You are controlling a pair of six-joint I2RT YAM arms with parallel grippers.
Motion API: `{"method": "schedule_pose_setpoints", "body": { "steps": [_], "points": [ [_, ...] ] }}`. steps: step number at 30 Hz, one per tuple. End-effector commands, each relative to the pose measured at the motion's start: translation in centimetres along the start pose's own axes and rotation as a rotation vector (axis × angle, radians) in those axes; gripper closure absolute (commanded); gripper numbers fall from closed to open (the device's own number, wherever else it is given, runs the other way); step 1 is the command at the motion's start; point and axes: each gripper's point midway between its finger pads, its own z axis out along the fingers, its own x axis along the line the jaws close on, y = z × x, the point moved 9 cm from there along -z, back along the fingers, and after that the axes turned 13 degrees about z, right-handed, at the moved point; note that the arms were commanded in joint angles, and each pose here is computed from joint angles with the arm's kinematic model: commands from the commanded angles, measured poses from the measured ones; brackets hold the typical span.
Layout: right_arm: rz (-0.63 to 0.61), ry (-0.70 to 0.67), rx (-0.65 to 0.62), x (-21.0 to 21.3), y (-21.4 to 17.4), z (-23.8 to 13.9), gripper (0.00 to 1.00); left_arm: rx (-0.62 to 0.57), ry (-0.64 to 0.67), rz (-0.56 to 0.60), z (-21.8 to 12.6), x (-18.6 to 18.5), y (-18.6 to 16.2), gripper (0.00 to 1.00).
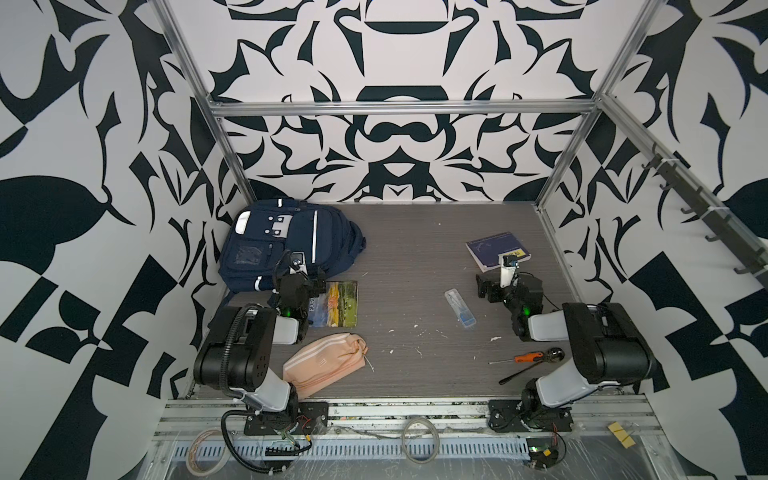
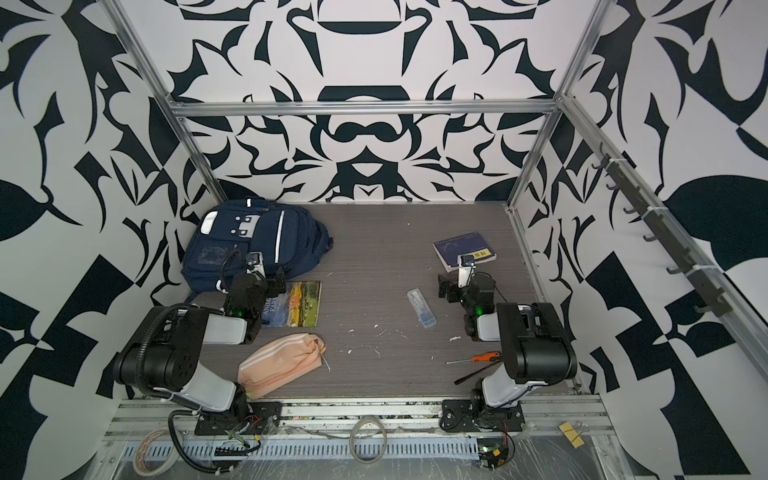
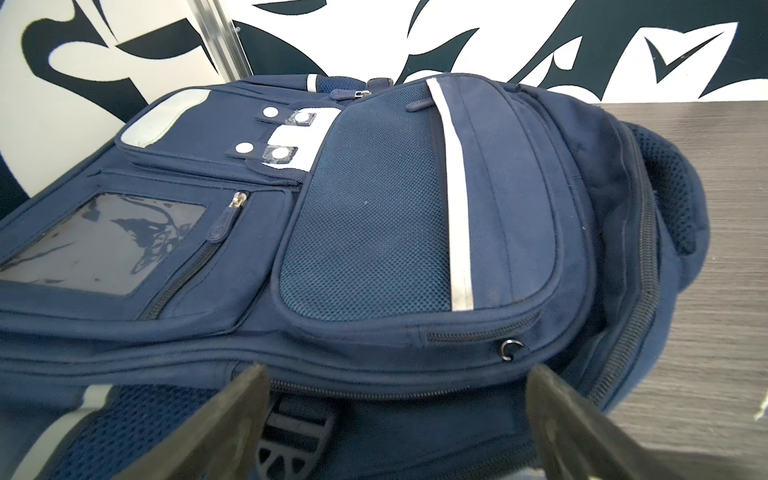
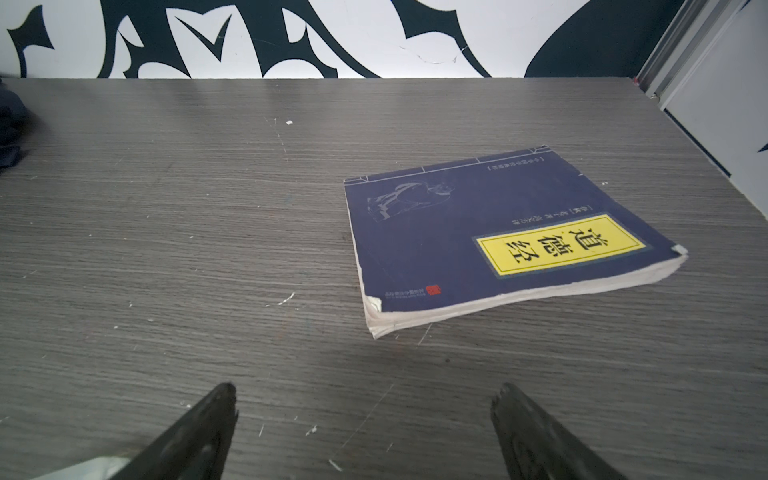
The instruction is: Pack the student bag
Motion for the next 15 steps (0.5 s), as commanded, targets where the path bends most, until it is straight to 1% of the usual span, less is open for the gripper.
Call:
{"method": "schedule_pose_setpoints", "body": {
  "steps": [1, 15],
  "points": [
    [-0.01, 0.02, -0.042, 0.39, 0.8, -0.2, 0.01, -0.003, 0.008, -0.003, 0.1, 0.08, 0.02, 0.01],
    [-0.009, 0.017, -0.04, 0.37, 0.79, -0.16, 0.01, 0.0, 0.001, -0.004, 0.2, 0.08, 0.08, 0.01]
  ]
}}
